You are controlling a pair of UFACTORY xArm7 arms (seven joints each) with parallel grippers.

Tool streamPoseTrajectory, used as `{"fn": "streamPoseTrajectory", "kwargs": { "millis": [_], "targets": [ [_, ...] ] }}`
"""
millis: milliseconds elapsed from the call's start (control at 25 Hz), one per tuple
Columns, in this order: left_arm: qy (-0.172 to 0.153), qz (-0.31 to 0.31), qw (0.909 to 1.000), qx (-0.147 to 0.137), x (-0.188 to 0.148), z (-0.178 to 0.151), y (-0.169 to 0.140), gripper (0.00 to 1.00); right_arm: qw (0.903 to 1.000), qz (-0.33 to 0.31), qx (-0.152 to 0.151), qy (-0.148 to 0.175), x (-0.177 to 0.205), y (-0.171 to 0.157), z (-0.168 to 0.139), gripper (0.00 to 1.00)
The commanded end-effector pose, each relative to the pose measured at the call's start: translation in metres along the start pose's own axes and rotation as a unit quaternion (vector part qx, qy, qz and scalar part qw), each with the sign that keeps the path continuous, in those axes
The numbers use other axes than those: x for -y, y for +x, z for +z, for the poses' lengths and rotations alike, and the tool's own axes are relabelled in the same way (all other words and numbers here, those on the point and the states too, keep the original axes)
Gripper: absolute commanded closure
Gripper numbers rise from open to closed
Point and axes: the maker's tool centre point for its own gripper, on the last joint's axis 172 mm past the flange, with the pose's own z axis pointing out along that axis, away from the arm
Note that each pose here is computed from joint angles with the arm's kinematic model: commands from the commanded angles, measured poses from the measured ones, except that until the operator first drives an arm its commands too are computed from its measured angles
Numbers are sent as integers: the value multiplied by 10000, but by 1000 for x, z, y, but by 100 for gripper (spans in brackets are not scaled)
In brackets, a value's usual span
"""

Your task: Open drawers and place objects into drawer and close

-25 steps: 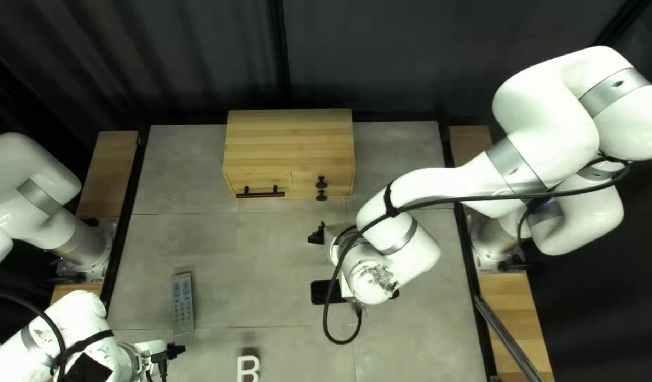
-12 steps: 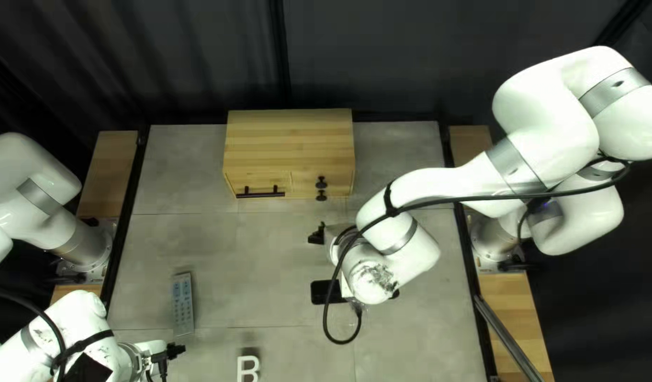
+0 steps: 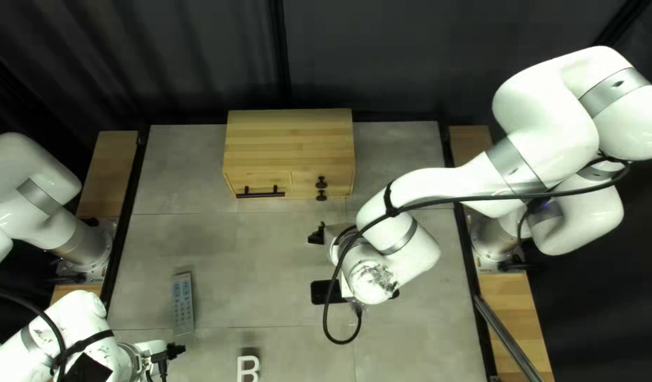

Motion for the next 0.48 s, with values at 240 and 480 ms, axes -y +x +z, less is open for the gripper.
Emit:
{"fn": "streamPoseTrajectory", "kwargs": {
  "millis": [240, 480],
  "targets": [
    [0, 0, 10000, 0, 0, 0, 0, 0, 9972, -386, 634, -128, -19, 38, 31, 0],
    [0, 0, 10000, 0, 0, 0, 0, 0, 9954, -307, 795, 444, -31, 41, 70, 0]
  ]
}}
